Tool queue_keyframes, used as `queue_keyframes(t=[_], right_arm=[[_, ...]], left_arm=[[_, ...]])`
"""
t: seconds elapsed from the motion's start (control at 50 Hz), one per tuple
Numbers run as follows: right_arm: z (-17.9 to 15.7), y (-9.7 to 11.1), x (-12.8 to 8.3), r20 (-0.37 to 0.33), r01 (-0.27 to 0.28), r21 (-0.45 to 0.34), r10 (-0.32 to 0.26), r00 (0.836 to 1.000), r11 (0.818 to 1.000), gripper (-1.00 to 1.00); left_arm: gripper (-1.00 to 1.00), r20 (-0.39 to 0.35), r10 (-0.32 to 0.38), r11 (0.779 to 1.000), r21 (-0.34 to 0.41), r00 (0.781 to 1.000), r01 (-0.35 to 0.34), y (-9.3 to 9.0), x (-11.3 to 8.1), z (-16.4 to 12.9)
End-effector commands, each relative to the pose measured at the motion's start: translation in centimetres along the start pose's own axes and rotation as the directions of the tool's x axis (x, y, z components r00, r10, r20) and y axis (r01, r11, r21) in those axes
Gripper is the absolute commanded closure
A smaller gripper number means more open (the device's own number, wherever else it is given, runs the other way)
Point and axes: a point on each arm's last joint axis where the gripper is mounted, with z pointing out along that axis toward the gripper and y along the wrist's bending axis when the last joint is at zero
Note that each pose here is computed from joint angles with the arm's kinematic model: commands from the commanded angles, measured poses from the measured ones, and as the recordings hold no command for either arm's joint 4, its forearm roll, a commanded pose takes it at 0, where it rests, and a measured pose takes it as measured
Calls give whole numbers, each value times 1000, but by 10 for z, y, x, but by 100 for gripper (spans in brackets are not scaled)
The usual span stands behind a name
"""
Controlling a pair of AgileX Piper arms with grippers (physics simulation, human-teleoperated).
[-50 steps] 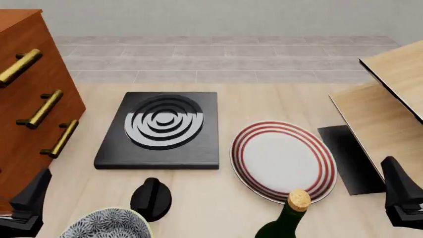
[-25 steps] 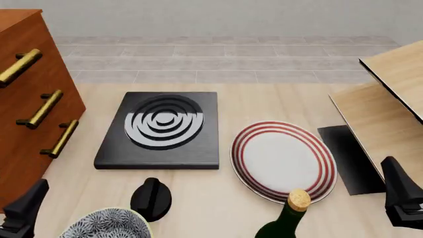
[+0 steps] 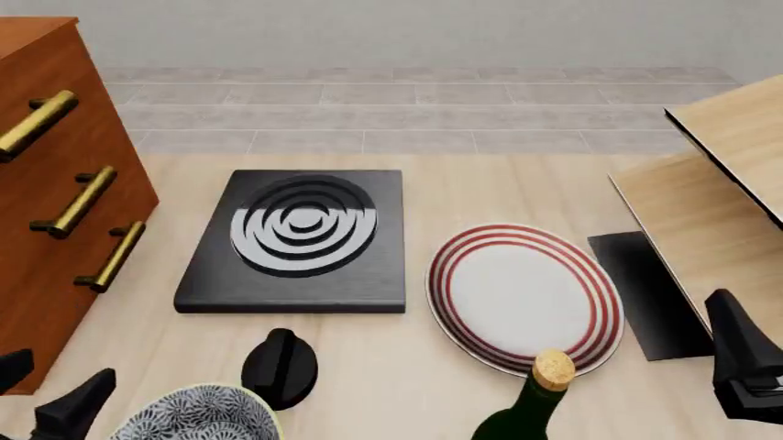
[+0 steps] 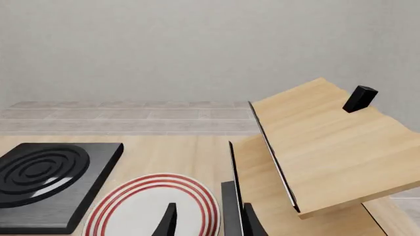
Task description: Put the bowl on the top of the cabinet.
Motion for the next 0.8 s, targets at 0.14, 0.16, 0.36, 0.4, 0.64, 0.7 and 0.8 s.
queue_keyframes(t=[0.14, 0.16, 0.36, 0.4, 0.64, 0.7, 0.8], right_arm=[[0, 0, 0, 0, 0, 0, 0, 1000, 1000, -100], [0, 0, 0, 0, 0, 0, 0, 1000, 1000, -100], [0, 0, 0, 0, 0, 0, 0, 1000, 1000, -100], [0, 0, 0, 0, 0, 0, 0, 1000, 1000, -100], [0, 0, 0, 0, 0, 0, 0, 1000, 1000, -100], [0, 0, 0, 0, 0, 0, 0, 1000, 1000, -100], [0, 0, 0, 0, 0, 0, 0, 1000, 1000, -100]], left_arm=[[-100, -70, 38, 997, 65, 997, -34, -3, 5, 0], [-100, -71, 44, 997, 68, 997, -39, -3, 6, 0], [-100, -107, 45, 995, 94, 993, -35, -4, 8, -1], [-100, -109, 45, 995, 98, 993, -34, -4, 8, -1], [-100, -148, 28, 993, 115, 989, -11, -6, 13, 4], [-100, -159, 31, 992, 127, 987, -11, -7, 14, 5], [-100, -171, 36, 991, 135, 985, -13, -7, 17, 7]])
